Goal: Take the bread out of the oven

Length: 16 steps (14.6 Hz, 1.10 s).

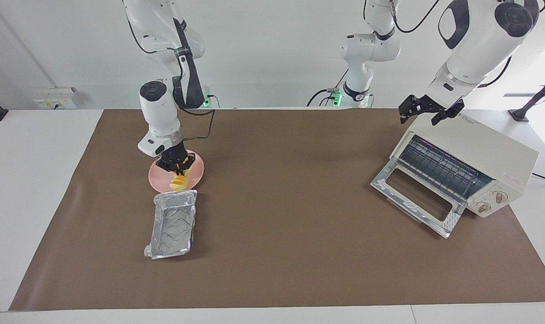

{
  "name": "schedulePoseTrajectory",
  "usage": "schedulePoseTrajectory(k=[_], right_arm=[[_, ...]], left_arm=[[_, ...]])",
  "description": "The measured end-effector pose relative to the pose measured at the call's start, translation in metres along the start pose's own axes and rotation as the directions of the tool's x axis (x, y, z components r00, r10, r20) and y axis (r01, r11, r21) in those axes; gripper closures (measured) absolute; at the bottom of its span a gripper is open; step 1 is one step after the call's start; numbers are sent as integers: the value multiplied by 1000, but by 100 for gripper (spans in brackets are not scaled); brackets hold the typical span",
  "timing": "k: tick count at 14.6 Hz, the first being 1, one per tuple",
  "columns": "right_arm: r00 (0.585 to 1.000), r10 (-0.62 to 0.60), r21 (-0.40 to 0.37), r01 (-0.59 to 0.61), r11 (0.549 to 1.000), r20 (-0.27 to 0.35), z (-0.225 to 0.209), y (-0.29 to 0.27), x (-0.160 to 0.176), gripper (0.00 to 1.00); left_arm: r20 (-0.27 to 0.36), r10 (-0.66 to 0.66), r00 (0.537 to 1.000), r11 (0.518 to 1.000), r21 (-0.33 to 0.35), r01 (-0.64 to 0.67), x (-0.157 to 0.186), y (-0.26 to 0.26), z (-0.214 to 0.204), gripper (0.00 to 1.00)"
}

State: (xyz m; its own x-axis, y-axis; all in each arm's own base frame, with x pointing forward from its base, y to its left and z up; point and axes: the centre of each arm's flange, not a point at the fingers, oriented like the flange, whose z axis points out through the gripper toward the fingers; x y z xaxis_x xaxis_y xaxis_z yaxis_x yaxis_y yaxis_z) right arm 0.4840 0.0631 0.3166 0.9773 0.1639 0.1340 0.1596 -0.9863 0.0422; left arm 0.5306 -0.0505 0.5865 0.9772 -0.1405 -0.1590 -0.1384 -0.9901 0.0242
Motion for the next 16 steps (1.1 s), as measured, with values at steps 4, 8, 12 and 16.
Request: schedulePoseTrajectory(k=[4, 8, 12, 16], right_arm=[[1000, 5, 0, -5, 1000, -8, -3, 0, 0, 91], [1000, 22, 0, -22, 1000, -7, -4, 0, 0, 68], [998, 25, -7, -24, 1000, 60, -20, 2, 9, 26], [992, 33, -25, -30, 999, 125, -106, 7, 46, 0]], left_arm=[[0, 0, 1000, 1000, 0, 0, 0, 0, 0, 0], [0, 0, 1000, 1000, 0, 0, 0, 0, 0, 0], [0, 0, 1000, 1000, 0, 0, 0, 0, 0, 0], [0, 0, 1000, 1000, 0, 0, 0, 0, 0, 0]])
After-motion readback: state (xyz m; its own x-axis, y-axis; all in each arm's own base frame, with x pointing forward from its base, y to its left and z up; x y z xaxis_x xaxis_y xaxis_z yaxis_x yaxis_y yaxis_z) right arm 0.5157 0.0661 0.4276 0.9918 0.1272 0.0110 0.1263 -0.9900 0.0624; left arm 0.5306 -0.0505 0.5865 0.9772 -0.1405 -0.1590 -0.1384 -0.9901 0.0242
